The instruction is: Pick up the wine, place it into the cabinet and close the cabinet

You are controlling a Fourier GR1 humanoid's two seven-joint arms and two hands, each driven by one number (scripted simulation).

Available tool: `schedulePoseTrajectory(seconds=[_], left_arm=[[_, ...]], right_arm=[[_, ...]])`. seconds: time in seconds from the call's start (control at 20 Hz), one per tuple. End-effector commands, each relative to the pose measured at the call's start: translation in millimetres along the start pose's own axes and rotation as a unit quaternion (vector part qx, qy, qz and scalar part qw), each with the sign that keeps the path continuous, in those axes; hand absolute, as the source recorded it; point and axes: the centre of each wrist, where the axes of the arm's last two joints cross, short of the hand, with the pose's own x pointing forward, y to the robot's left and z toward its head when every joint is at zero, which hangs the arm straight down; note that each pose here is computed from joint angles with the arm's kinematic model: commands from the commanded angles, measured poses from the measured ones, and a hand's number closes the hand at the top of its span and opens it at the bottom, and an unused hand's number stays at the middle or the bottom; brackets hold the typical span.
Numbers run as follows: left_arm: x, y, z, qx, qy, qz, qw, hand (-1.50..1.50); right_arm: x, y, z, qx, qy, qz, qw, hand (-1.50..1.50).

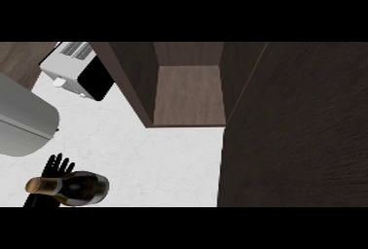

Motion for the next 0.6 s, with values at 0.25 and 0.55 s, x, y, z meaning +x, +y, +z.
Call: schedulePoseTrajectory(seconds=[0.25,0.55], left_arm=[[-31,-16,-13,0.017,-0.018,0.052,0.9983,-1.5],[-47,-30,-29,-0.006,-0.023,0.066,0.9976,-1.5]], right_arm=[[34,14,24,0.001,-0.031,-0.027,0.999,-1.5],[30,9,20,0.005,-0.03,-0.028,0.999,-1.5]])
